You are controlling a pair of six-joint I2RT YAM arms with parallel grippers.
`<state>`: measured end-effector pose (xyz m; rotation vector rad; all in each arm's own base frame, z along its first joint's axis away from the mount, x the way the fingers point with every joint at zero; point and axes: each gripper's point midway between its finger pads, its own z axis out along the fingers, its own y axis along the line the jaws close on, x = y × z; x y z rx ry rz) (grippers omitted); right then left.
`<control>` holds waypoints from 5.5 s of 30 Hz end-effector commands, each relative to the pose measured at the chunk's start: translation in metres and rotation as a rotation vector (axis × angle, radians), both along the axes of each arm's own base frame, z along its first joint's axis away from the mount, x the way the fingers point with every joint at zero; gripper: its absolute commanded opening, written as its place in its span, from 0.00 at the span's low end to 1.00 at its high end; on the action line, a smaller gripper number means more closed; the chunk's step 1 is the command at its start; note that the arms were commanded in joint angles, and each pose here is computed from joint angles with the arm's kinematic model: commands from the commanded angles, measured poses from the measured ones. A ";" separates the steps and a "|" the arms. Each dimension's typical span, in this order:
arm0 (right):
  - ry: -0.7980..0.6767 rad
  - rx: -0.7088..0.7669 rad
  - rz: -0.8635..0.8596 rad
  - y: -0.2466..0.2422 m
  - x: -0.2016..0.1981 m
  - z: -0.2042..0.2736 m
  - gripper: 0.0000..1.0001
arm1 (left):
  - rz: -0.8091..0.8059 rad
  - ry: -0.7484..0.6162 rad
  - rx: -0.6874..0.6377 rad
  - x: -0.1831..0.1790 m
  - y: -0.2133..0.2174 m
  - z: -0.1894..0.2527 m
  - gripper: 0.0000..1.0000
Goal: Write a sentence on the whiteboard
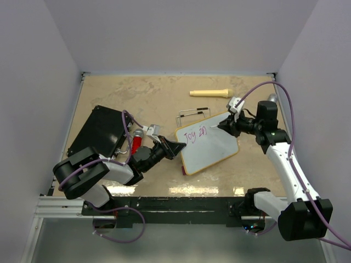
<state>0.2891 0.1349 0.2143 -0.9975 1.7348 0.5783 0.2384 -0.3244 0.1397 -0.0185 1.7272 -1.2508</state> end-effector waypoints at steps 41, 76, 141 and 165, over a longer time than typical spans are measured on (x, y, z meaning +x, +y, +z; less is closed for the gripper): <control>0.003 -0.030 -0.172 -0.013 0.038 -0.013 0.00 | -0.038 -0.058 0.058 -0.004 -0.004 -0.003 0.00; 0.058 -0.054 -0.030 -0.002 0.012 -0.027 0.00 | -0.038 -0.057 0.060 -0.003 -0.004 -0.005 0.00; -0.004 -0.046 -0.092 -0.012 0.021 -0.008 0.00 | -0.042 -0.051 0.054 -0.005 -0.004 -0.006 0.00; -0.004 -0.066 -0.217 -0.027 0.038 -0.011 0.00 | -0.044 -0.049 0.054 -0.006 -0.003 -0.008 0.00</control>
